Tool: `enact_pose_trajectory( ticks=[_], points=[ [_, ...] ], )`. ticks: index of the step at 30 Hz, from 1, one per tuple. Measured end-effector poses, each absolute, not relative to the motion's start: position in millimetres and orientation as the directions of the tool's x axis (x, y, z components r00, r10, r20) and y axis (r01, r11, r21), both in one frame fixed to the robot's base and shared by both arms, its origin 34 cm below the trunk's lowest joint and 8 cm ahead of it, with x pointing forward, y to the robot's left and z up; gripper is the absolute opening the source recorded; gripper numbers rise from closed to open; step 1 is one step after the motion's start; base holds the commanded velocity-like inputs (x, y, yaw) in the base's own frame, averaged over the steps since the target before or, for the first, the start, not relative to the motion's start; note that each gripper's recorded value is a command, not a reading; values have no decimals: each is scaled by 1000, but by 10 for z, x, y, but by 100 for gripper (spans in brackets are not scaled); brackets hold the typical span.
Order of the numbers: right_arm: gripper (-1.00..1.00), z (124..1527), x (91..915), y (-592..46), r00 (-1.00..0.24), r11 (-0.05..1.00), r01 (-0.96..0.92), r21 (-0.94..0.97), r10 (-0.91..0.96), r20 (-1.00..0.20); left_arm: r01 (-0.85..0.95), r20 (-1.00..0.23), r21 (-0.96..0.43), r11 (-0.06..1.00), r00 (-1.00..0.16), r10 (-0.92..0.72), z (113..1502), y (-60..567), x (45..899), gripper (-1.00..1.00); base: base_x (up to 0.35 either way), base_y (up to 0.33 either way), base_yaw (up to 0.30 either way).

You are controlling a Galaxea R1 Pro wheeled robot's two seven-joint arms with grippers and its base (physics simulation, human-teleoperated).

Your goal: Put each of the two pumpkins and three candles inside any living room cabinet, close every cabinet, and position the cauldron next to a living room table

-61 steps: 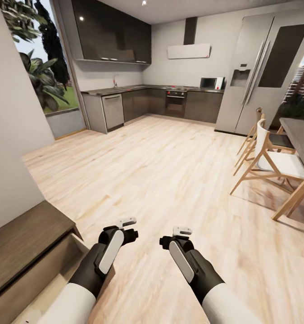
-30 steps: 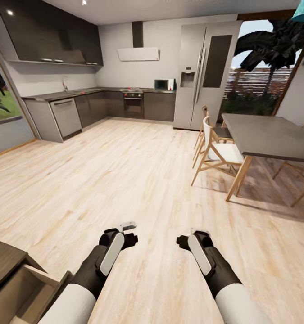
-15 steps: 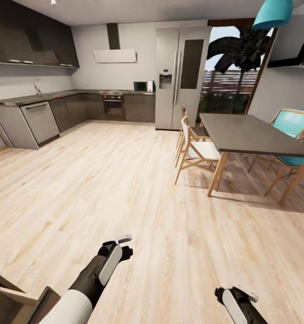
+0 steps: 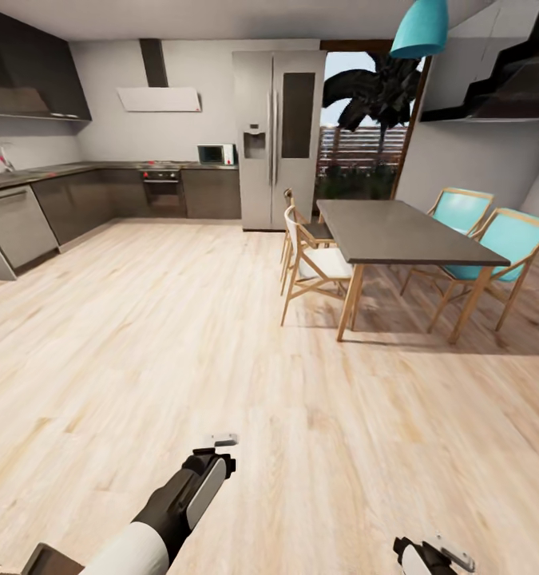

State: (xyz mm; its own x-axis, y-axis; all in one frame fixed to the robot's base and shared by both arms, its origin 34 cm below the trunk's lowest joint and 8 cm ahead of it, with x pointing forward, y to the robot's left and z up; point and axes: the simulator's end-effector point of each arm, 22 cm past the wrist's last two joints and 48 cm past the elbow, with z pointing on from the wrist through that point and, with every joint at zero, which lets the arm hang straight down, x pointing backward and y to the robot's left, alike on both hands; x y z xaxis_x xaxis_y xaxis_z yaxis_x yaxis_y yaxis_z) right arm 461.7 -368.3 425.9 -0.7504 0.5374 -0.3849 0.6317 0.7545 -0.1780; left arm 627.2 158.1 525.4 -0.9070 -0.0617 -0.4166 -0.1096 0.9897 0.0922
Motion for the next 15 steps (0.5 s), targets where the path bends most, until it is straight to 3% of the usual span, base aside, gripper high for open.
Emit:
enact_pose_trajectory(
  ticks=[15],
  points=[
    [100,4217,4490,-3838,-739,733,648,-206,540,-402,-71,-423,107,992,-906,-19,5264,1511,6273,100,0,0,-283]
  ],
)
